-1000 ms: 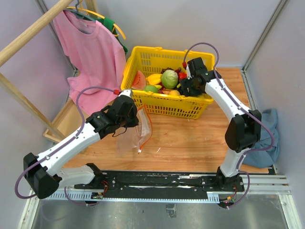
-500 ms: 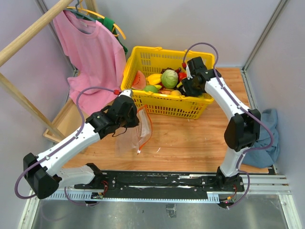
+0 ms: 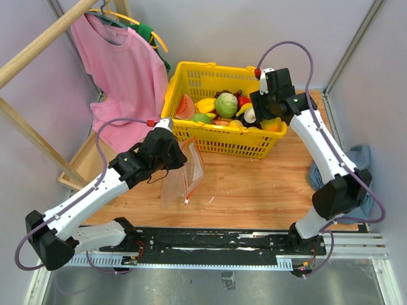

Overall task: Place the food in the zip-top bag and seal the zipper
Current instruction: Pick up the fake fruit from the bin, then place the fake fruit in the zipper food storage bag.

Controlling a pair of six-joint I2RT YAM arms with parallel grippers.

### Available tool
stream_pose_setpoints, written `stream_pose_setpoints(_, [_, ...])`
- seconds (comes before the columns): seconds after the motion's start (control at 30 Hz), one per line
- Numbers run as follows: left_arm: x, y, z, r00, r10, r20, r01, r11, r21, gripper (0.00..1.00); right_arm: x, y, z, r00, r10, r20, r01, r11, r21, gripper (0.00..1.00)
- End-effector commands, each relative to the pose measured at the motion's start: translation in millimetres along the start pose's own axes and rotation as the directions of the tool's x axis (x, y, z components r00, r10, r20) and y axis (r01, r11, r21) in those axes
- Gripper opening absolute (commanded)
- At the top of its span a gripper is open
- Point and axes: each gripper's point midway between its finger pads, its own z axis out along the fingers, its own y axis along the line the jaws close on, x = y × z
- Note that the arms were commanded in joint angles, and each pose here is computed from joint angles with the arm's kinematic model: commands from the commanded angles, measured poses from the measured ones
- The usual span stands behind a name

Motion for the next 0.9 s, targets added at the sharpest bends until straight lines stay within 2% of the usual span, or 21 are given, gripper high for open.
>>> stream_pose_setpoints(0.0, [-10.7,-12.6,-5.5,0.997,-0.068,0.048,0.065,0.995,0.073,0.0,-27.6,6.9,-24.4,0.988,0.053,0.148,-0.048,0.998,-0.035,0.14])
stream_pose_setpoints(0.23, [-11.0,-25.2,-7.1,0.985,-0.164,0.059,0.153,0.975,0.158,0.0,-52.2,23.4,-57.2,0.928,0.156,0.338,-0.113,0.983,-0.142,0.1])
stream_pose_setpoints(0.4, [-8.4,-33.0,-5.3,0.973,-0.226,0.05,0.21,0.954,0.213,0.0,-70.0,46.6,-93.5,0.851,0.254,0.459,-0.128,0.949,-0.288,0.09])
stream_pose_setpoints(0.7, [-14.0,-32.7,-8.0,0.952,-0.295,0.083,0.268,0.933,0.24,0.0,-76.5,125.6,-150.9,0.753,0.361,0.55,-0.015,0.846,-0.534,0.09])
stream_pose_setpoints(0.87, [-17.4,-30.5,-9.9,0.944,-0.313,0.101,0.283,0.93,0.237,0.0,-69.4,171.9,-170.2,0.731,0.409,0.546,0.045,0.77,-0.637,0.09])
